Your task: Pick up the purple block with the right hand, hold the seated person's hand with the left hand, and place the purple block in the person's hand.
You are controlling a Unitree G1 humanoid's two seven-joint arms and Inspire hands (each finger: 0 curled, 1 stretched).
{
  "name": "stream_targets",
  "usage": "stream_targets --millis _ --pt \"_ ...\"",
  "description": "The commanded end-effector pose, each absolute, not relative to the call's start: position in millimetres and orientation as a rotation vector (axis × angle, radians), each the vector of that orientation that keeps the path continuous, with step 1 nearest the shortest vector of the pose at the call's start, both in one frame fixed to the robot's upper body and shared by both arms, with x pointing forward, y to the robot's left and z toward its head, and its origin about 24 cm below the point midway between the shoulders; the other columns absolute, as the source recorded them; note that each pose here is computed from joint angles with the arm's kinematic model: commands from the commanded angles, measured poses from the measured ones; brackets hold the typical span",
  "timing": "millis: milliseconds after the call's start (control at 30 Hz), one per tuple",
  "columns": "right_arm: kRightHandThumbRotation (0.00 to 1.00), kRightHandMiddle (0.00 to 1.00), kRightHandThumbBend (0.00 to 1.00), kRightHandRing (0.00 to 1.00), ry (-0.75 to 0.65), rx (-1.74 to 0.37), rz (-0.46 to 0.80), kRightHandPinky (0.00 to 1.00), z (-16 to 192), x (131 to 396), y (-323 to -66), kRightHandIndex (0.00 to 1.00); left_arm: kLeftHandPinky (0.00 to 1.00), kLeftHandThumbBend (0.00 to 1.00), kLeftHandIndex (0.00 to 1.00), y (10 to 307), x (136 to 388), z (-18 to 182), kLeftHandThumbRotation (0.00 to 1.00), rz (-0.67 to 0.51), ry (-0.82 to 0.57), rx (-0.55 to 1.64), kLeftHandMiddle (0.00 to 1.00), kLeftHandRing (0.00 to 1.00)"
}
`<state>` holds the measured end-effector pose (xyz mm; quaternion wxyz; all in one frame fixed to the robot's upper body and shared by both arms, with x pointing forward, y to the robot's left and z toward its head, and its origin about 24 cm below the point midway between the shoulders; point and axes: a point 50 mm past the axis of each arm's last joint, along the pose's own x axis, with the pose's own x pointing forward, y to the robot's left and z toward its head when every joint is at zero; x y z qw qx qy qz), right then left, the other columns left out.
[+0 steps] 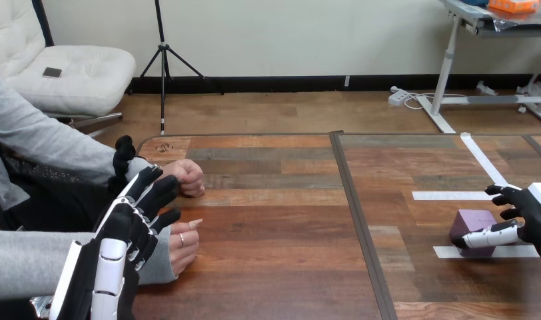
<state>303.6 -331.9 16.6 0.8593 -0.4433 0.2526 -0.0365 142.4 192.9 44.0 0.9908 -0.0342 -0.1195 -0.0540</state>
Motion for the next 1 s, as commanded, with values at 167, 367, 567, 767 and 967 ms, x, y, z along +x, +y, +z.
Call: stream_targets --millis 167,367,567,767,967 --pt "0.06 0.6 1.0 0.5 0.538 -0.95 -0.015 0.34 7.3 308.6 -313.4 0.85 0.83 0.63 0.88 190.5 151.6 59.2 1.0 -0.116 -0.325 -0.075 0.86 0.89" --pt "0.01 0.59 0.97 0.49 0.537 -0.965 0.009 0.31 7.2 309.1 -311.9 0.83 0.83 0.63 0.88 190.7 151.2 60.1 1.0 -0.116 -0.325 -0.072 0.86 0.89" --pt "0.0 0.72 0.93 0.67 0.533 -0.976 0.027 0.53 7.1 309.0 -311.2 0.8 0.83 0.62 0.88 190.5 151.0 60.9 1.0 -0.111 -0.327 -0.068 0.86 0.89" --pt "0.0 0.74 0.91 0.71 0.527 -0.985 0.044 0.61 7.8 309.9 -310.0 0.77 0.82 0.62 0.88 190.5 151.0 60.8 1.0 -0.11 -0.326 -0.075 0.86 0.89" --pt "0.0 0.71 0.9 0.67 0.525 -0.976 0.058 0.6 7.3 309.7 -309.0 0.74 0.82 0.61 0.88 191.1 151.1 60.5 1.0 -0.115 -0.324 -0.072 0.87 0.89"
